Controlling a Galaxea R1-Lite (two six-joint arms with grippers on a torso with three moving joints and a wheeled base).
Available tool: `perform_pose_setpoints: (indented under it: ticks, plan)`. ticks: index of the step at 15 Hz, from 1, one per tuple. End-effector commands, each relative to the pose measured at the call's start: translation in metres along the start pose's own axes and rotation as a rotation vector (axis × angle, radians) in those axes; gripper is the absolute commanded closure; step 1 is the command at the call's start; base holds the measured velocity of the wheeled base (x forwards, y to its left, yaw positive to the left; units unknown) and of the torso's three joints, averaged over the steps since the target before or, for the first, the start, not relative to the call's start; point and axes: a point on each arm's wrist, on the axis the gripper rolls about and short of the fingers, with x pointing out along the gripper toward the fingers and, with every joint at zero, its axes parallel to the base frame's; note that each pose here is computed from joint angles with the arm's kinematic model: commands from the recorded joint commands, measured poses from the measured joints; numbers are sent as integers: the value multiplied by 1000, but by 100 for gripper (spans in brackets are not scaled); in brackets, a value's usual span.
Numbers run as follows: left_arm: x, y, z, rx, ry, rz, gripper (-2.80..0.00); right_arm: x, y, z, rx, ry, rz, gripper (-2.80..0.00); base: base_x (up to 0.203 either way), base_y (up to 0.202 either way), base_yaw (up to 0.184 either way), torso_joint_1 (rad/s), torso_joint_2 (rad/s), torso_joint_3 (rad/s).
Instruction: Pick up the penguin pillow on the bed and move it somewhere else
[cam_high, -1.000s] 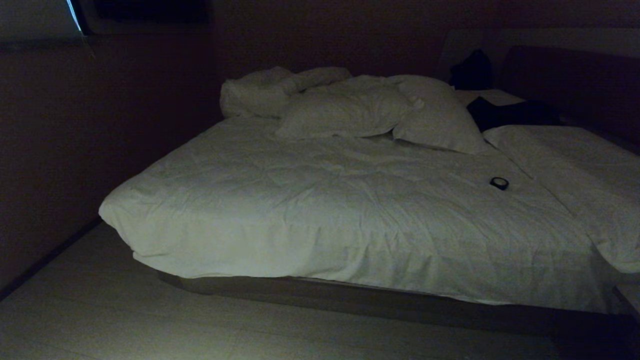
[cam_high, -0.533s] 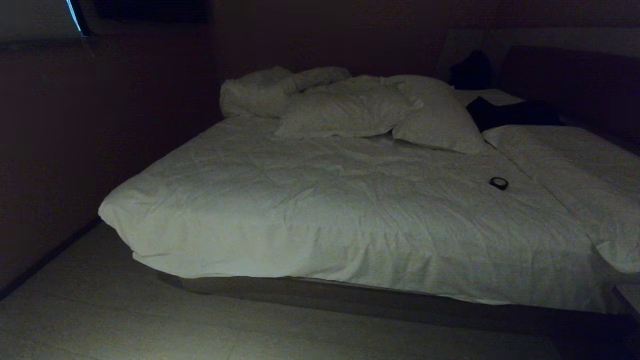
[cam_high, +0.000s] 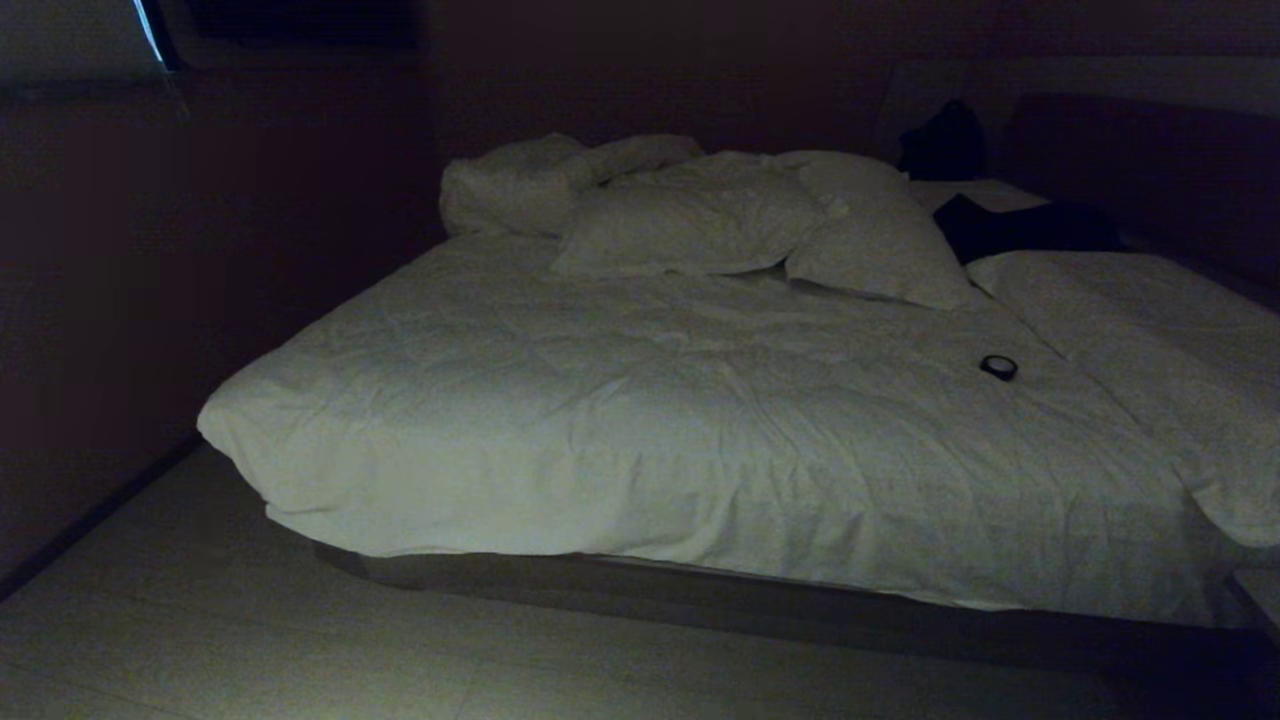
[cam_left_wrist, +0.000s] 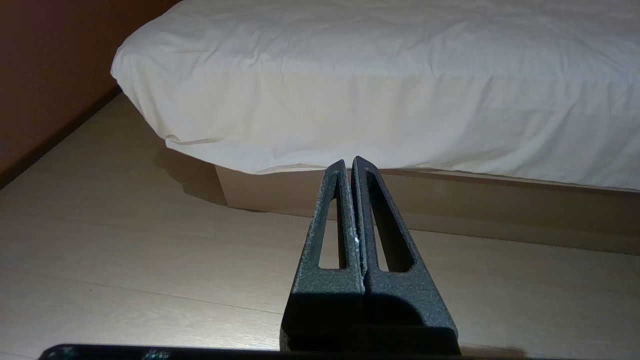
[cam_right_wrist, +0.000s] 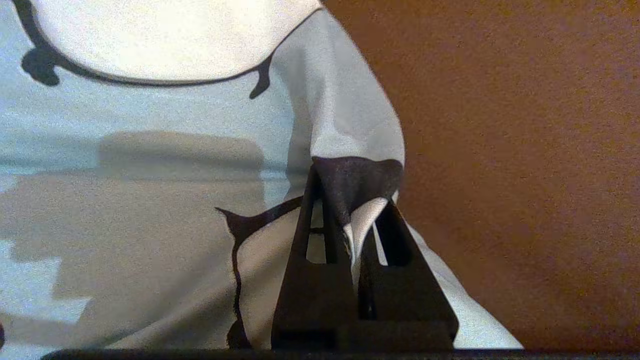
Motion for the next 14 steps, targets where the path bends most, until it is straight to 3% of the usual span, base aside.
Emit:
perform_pose_setpoints:
  ticks: [1,9,10,14]
  plan:
    - [0,0,0,-1,1,0,0,1,3,-9,3,4,5,0,0,0,0,0,0,0]
    - [0,0,0,-1,1,0,0,1,4,-15,7,9,6,0,0,0,0,0,0,0]
    - [0,0,0,-1,1,0,0,1,5,-17,6,12,6,-280,0,0,0,0,0,0]
    - [0,0,0,-1,1,0,0,0,4,-18,-2,15,4,-280,0,0,0,0,0,0]
